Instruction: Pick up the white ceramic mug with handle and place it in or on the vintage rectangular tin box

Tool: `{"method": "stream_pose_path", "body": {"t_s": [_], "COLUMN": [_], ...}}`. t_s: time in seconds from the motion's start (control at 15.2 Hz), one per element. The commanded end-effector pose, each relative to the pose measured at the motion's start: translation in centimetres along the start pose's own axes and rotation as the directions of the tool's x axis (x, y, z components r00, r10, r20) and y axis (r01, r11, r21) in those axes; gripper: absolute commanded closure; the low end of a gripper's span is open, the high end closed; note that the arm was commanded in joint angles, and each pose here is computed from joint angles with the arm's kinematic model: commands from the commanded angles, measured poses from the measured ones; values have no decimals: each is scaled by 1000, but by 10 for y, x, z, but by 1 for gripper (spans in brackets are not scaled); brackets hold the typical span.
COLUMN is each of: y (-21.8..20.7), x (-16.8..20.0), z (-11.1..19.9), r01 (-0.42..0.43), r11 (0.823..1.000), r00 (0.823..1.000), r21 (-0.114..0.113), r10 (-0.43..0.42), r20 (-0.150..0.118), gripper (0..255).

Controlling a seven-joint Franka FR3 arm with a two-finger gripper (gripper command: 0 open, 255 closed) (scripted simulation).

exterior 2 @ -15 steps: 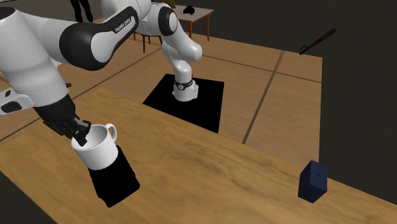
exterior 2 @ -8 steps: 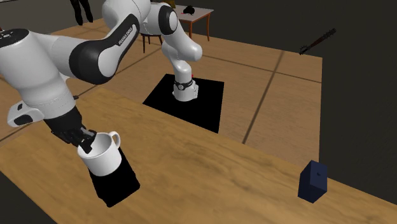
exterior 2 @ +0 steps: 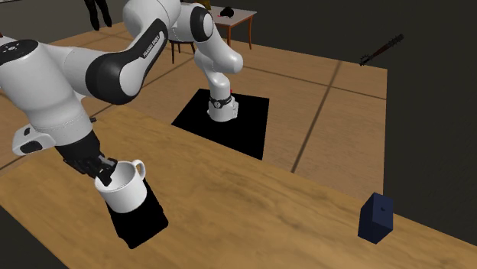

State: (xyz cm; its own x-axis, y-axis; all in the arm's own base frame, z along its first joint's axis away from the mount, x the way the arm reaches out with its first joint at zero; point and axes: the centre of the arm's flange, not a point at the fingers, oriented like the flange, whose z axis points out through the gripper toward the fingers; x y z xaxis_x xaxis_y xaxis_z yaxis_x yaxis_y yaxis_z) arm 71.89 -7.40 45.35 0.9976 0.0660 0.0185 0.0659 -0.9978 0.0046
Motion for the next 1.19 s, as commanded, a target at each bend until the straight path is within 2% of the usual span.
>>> {"method": "stream_pose_path", "body": {"t_s": [0.0,0.33,0.59,1.12], "y": [0,0,0,0], "x": [0,0,0,0], "z": [0,0,-50,-50], "r01": [0,0,0,0], "r11": [1000,1000,1000,1000], "r00": [1000,1000,1000,1000], "r21": [0,0,0,0], "r10": [0,0,0,0], "r20": [-1,-1,-1,-1], "gripper": [0,0,0,0]}}
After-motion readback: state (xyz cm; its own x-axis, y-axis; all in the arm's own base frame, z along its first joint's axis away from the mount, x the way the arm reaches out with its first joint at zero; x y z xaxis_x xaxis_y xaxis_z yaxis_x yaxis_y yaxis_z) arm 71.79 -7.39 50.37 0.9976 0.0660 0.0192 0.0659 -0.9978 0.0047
